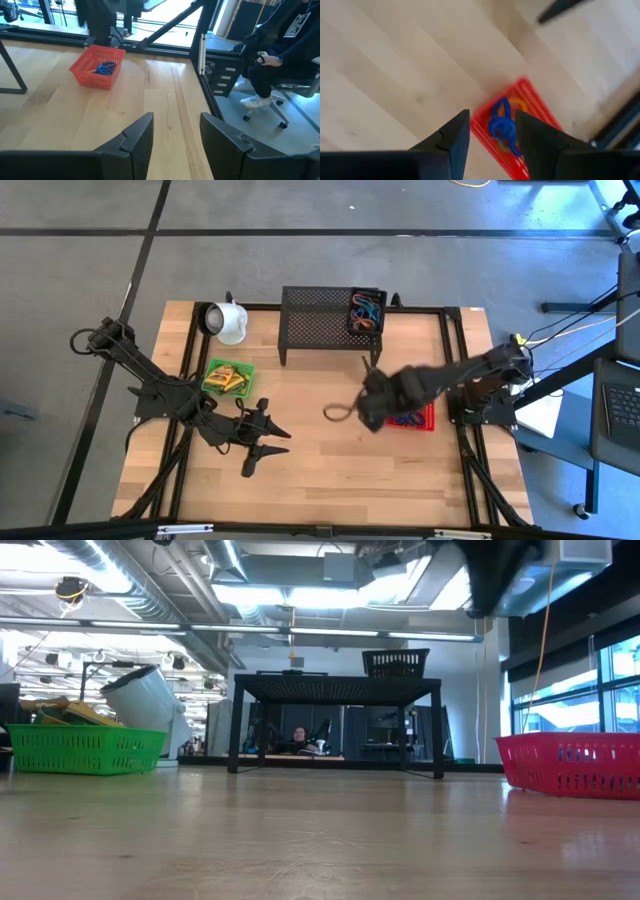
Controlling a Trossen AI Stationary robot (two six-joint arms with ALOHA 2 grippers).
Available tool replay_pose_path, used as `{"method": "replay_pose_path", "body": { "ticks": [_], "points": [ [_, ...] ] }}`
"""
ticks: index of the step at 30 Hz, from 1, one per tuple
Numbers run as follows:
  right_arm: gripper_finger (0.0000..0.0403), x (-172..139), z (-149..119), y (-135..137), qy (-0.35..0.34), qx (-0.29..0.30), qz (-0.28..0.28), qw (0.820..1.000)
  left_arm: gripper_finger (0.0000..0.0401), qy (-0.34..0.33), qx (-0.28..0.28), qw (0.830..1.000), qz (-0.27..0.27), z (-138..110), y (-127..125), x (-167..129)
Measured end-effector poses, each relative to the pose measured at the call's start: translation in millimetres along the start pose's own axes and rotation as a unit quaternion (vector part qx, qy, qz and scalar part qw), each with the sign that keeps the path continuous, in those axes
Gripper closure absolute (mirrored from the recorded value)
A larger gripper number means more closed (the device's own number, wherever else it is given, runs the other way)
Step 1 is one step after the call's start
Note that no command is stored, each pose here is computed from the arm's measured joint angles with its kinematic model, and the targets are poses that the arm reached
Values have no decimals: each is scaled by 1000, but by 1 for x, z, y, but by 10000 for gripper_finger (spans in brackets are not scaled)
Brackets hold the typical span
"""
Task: Pick & Place Office Desk Supplies
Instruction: Put the orange bin on the shelf
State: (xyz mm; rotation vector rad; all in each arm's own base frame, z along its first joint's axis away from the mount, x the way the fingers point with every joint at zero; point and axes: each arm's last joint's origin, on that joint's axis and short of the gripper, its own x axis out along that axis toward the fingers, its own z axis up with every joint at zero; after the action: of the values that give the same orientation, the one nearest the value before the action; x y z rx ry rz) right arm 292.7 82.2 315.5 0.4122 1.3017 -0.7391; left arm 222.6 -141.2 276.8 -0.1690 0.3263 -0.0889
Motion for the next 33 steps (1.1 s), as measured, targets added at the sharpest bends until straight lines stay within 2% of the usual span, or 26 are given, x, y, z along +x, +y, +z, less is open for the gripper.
{"method": "replay_pose_path", "body": {
  "ticks": [4,7,10,15,18,21,30,33],
  "points": [
    [245,28,-26,5,23,19,-49,998,246,0,0,1000,0,0,0,0],
    [244,48,-32,6,24,92,-61,994,246,0,1,1000,0,0,0,0],
    [241,65,-33,9,29,156,-43,986,246,0,1,1000,0,0,0,0],
    [235,84,-31,10,59,169,-11,984,246,0,1,1000,1,0,0,0],
    [232,93,-29,13,45,186,9,982,246,0,1,1000,1,0,0,0],
    [231,102,-30,16,35,175,29,983,246,0,2,1000,1,0,0,0],
    [231,105,-30,11,12,165,4,986,246,9,7,1000,5,-2,1,0],
    [231,108,-32,7,18,183,-17,983,246,9,7,1000,5,-2,1,0]
  ]
}}
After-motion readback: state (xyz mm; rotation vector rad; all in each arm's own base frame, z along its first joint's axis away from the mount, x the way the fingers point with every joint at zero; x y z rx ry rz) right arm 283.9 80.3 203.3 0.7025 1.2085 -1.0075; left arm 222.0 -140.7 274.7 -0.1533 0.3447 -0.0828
